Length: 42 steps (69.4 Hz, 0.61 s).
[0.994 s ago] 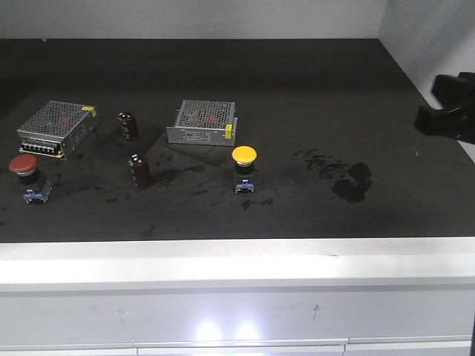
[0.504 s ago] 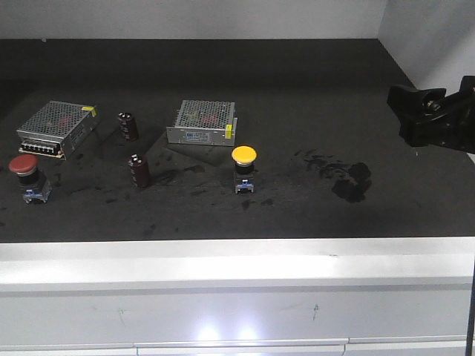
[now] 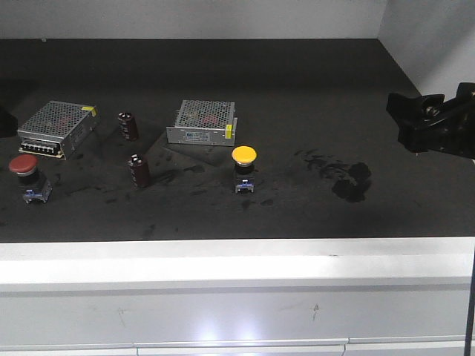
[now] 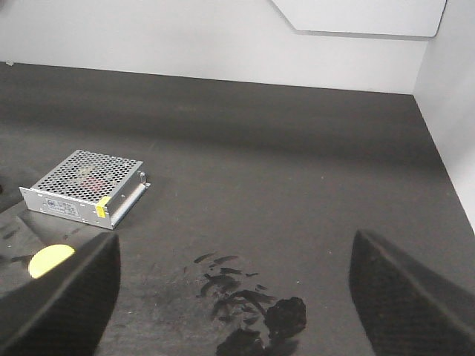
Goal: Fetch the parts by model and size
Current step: 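Move the left gripper down over the red-capped push button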
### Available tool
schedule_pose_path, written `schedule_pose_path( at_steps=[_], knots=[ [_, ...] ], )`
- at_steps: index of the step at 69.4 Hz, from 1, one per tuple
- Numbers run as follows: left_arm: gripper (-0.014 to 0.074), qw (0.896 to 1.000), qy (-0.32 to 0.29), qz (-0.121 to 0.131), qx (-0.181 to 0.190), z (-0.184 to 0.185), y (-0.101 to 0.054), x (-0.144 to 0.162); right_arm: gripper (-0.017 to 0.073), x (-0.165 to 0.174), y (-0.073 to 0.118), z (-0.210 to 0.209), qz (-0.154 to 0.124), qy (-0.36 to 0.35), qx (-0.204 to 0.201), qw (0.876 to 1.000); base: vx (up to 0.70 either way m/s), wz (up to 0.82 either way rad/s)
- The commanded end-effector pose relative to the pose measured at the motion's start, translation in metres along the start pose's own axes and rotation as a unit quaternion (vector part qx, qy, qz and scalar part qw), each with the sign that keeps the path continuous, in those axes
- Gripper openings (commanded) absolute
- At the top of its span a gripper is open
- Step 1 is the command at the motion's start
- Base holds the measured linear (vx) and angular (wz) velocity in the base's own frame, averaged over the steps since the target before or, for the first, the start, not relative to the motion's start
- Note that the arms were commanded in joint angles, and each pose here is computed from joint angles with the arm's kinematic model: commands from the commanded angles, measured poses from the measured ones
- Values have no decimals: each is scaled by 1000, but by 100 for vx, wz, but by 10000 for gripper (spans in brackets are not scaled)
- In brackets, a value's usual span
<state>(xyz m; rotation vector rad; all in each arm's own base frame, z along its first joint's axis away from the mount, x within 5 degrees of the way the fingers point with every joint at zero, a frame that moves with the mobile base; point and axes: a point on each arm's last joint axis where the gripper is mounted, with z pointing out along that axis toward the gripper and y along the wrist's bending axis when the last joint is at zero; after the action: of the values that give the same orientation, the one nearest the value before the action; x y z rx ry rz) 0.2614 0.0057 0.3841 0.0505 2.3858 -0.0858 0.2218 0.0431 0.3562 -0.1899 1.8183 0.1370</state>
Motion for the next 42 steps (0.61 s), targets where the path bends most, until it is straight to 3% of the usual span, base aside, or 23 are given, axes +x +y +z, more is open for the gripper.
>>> schedule_pose_path(
  at_steps=[1,23,42],
  knots=[
    [590,1000,9,-8,-5,2,2,-24,591,-18,0,-5,-4,-54,3,999,0,0],
    [590,990,141,-29,8,64,10,-56,591,-18,0,-5,-4,-54,3,999,0,0],
    [590,987,154,-33,-43,99,25,-70,591,-15,0,-5,-4,-41,2,999,0,0]
  ],
)
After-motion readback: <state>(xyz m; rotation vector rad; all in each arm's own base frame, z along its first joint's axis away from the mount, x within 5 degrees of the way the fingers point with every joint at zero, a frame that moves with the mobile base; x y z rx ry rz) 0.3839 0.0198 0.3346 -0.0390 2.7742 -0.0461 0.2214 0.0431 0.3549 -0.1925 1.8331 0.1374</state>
